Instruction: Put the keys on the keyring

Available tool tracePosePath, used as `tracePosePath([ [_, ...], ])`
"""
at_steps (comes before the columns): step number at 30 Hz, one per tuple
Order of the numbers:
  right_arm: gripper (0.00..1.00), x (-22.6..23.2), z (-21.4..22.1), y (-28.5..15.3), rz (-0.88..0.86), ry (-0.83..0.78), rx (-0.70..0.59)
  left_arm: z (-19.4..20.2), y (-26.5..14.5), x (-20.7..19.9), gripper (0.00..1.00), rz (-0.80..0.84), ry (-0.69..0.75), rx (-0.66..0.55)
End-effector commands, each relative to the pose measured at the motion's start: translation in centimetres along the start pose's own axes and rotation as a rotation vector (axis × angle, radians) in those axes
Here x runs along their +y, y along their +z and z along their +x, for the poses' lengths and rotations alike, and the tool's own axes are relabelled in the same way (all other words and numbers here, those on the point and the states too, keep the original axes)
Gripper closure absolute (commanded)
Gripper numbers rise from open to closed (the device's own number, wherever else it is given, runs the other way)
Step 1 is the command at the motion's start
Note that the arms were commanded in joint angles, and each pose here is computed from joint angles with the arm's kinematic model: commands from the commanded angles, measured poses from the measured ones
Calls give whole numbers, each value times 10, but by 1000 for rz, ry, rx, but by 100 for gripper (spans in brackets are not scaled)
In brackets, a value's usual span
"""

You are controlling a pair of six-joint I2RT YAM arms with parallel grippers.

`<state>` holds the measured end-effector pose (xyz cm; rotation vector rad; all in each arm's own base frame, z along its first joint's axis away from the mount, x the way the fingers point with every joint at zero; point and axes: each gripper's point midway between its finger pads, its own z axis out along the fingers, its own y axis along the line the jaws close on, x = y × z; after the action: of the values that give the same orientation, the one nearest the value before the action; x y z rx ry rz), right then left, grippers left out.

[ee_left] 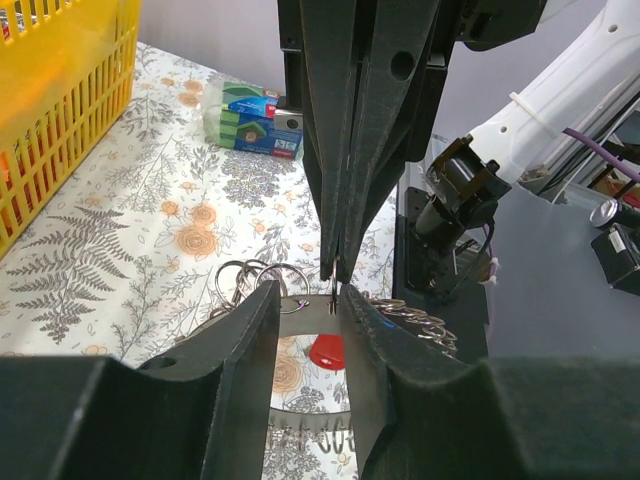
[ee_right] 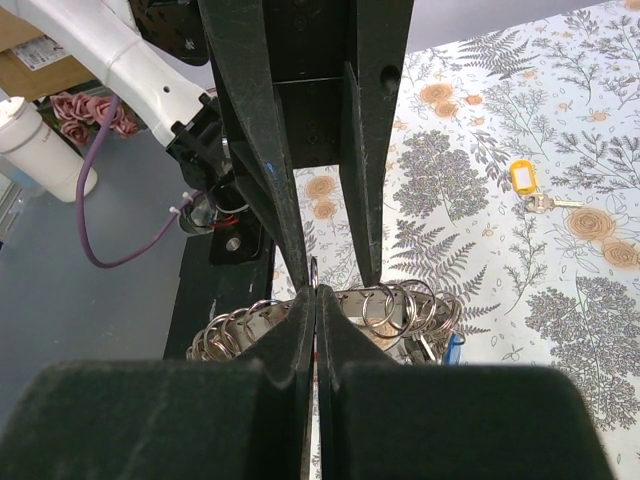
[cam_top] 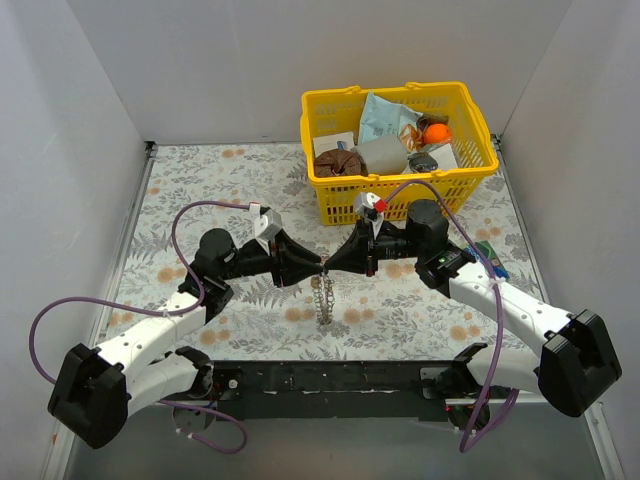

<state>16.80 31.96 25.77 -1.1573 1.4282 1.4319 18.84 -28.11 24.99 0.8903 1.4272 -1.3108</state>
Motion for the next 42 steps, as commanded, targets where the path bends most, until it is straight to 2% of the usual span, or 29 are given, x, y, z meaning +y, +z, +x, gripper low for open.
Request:
tracePosePath([
  [1, 99, 11, -38, -2, -18, -120, -70, 5, -1, -2, 71, 5, 1, 7],
  [5, 99, 11, -38, -2, -15, -121, -73, 6, -1, -1, 82, 8, 0, 10],
  [6, 99, 11, -38, -2, -16, -124, -74, 7, 0, -2, 89, 12, -2, 14],
  [10, 99, 12, -38, -2, -22, -123, -75, 2, 1, -3, 99, 26, 8, 6],
  [20, 98, 9, -31, -1, -10, -104, -69, -6, 0, -8, 100, 34, 45, -22],
  [21, 86, 8, -32, -2, 1, -105, -73, -5, -1, -7, 100, 29, 44, -21],
  [23, 71, 6, -34, -3, 16, -112, -80, -7, -2, -7, 100, 19, 60, -32],
  [24, 57, 6, -38, -5, 38, -128, -95, -6, -3, -7, 100, 14, 62, -32],
  [26, 46, 3, -40, -8, 72, -149, -111, -9, -5, -6, 100, 1, 77, -42],
  [27, 35, -1, -49, -12, 131, -168, -142, -8, -5, -6, 100, -3, 80, -43],
  [30, 20, -8, -59, -27, 248, -211, -199, -8, -7, -5, 100, -17, 90, -47],
  [34, 6, -15, -64, -42, 349, -234, -247, -9, -8, -3, 100, -29, 100, -54],
  [42, 3, -24, -55, -46, 382, -199, -229, -14, -6, 7, 100, -77, 127, -31],
])
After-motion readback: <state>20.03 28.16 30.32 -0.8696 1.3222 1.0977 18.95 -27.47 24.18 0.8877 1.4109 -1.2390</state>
